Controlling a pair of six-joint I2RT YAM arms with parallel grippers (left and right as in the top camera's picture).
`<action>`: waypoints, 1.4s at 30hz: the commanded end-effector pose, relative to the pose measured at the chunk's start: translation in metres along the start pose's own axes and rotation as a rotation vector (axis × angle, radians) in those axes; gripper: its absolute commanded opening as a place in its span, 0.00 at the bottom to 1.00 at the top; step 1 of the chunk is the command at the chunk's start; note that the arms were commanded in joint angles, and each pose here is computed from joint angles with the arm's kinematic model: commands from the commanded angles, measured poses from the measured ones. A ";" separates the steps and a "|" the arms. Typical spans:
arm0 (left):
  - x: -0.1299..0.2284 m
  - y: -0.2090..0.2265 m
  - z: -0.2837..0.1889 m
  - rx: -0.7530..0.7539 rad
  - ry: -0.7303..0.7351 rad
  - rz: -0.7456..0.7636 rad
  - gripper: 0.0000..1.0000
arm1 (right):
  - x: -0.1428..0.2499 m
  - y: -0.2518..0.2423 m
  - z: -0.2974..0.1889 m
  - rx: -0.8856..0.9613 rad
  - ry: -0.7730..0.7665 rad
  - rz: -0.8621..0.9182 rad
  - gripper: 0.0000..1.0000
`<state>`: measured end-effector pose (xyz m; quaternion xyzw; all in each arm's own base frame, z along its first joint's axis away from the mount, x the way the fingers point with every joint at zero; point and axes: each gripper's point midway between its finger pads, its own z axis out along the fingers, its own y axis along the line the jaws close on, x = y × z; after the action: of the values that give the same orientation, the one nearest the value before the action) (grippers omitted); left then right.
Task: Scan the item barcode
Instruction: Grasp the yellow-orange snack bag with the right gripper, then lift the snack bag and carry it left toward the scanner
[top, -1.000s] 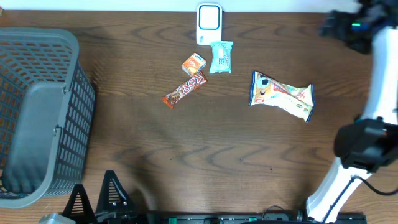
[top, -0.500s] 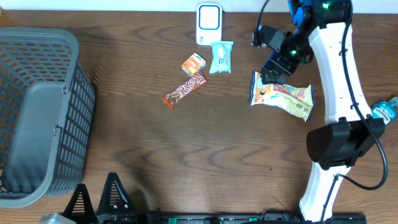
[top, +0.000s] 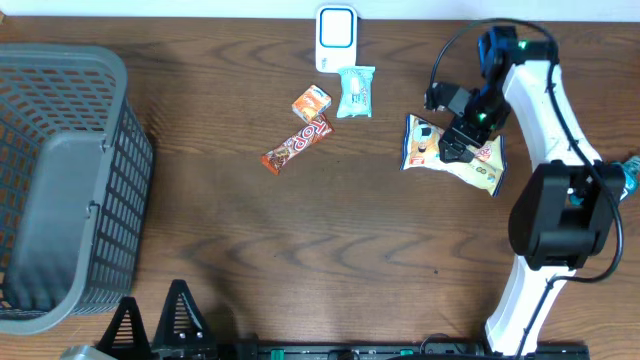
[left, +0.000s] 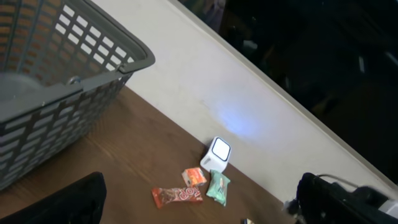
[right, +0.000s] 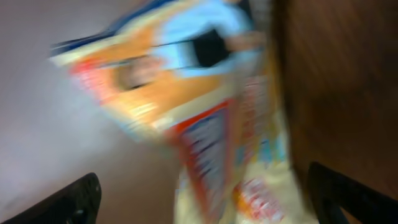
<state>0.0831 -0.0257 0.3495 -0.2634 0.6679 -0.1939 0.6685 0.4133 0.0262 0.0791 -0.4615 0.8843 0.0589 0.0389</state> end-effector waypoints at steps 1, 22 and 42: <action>-0.001 0.001 -0.001 -0.004 -0.010 0.001 0.98 | 0.010 -0.019 0.020 0.068 -0.004 0.121 0.99; -0.001 0.001 -0.001 -0.007 -0.013 0.001 0.98 | -0.033 0.036 0.039 -0.241 -0.294 0.152 0.01; -0.001 0.001 -0.001 -0.007 -0.013 0.001 0.98 | -0.134 0.129 -0.053 -0.970 -0.733 0.384 0.01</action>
<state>0.0829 -0.0238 0.3493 -0.2673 0.6667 -0.1900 0.6693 0.3919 0.1725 0.1178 -0.2635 0.8124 0.5026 0.1344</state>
